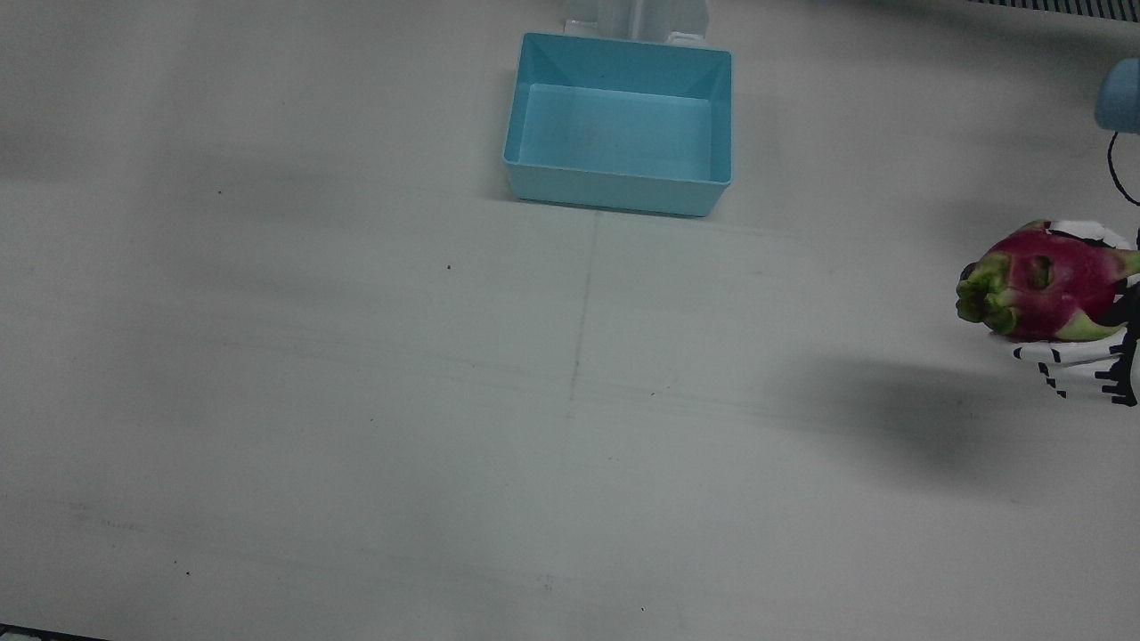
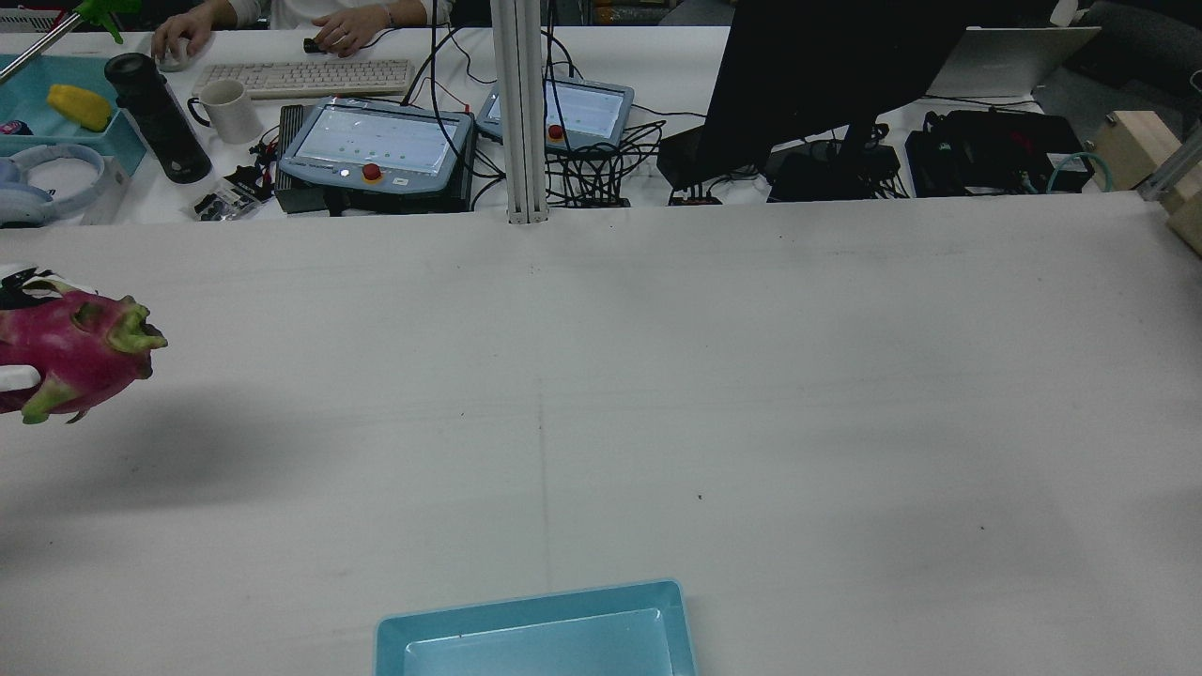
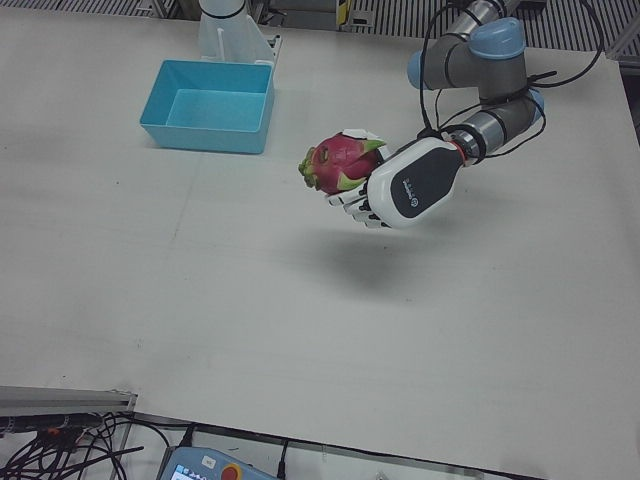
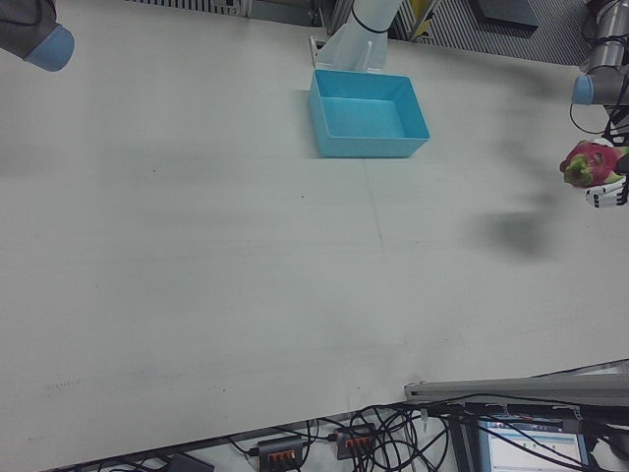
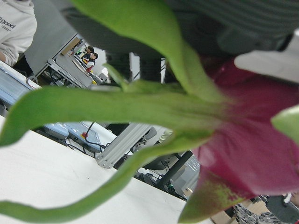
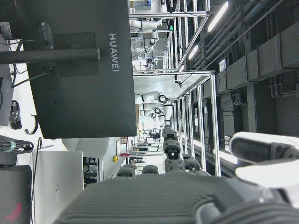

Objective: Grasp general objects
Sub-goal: 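Lift the dragon fruit with the left hand toward the robot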

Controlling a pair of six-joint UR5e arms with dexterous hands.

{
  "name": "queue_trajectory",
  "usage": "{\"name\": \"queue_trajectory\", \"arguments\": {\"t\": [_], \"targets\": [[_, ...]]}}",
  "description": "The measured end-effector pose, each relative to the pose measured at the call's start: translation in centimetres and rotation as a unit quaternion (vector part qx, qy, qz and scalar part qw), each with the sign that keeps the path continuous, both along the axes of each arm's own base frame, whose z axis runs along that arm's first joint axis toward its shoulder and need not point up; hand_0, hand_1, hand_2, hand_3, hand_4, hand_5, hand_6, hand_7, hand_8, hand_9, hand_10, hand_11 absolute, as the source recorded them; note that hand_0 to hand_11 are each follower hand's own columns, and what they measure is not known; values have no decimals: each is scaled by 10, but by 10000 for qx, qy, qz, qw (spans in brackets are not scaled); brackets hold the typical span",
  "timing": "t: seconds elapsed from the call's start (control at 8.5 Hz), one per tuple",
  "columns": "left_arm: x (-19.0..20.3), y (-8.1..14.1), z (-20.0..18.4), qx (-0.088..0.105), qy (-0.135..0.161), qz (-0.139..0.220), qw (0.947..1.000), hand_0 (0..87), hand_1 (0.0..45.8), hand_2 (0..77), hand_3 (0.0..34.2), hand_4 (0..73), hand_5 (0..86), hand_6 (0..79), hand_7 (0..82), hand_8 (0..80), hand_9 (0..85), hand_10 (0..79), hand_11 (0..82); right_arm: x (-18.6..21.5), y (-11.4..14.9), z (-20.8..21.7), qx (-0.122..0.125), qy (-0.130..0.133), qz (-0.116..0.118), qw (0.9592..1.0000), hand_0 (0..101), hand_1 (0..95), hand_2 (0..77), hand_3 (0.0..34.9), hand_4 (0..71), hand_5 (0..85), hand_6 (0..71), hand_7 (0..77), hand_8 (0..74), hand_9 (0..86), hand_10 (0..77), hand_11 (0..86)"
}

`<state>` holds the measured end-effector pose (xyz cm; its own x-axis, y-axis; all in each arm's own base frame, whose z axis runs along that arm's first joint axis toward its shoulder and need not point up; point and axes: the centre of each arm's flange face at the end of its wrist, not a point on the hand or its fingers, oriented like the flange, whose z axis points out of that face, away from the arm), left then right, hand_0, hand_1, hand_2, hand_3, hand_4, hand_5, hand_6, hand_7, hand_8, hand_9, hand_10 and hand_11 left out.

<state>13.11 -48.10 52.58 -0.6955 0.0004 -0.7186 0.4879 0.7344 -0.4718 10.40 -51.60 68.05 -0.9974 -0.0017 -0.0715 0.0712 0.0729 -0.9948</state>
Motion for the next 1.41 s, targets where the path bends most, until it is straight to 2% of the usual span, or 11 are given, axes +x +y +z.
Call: {"name": "queue_trajectory", "arguments": {"t": [0.24, 0.47, 0.94, 1.41], "targets": [[-12, 31, 19, 193, 147, 246, 9994, 278, 0, 327, 0, 371, 300, 704, 693, 704, 704, 704, 704, 0, 0, 0, 0, 0, -2, 10000, 0, 60, 747, 0, 0, 0, 0, 0, 0, 5, 0, 5], [-23, 52, 17, 333, 453, 405, 9976, 293, 0, 327, 0, 376, 300, 704, 698, 704, 704, 704, 704, 0, 0, 0, 0, 2, -2, 10000, 0, 60, 747, 0, 0, 0, 0, 0, 0, 5, 0, 5], [-26, 61, -4, 472, 584, 479, 9960, 310, 0, 327, 0, 376, 300, 704, 693, 704, 704, 704, 704, 0, 0, 0, 0, 4, 3, 10000, 0, 60, 747, 0, 0, 0, 0, 0, 0, 5, 0, 5], [49, 91, -47, 740, 534, 1047, 9903, 354, 0, 327, 0, 382, 300, 698, 698, 704, 704, 704, 704, 0, 0, 0, 0, 0, -2, 10000, 0, 60, 747, 0, 0, 0, 0, 0, 0, 5, 0, 5]]}}
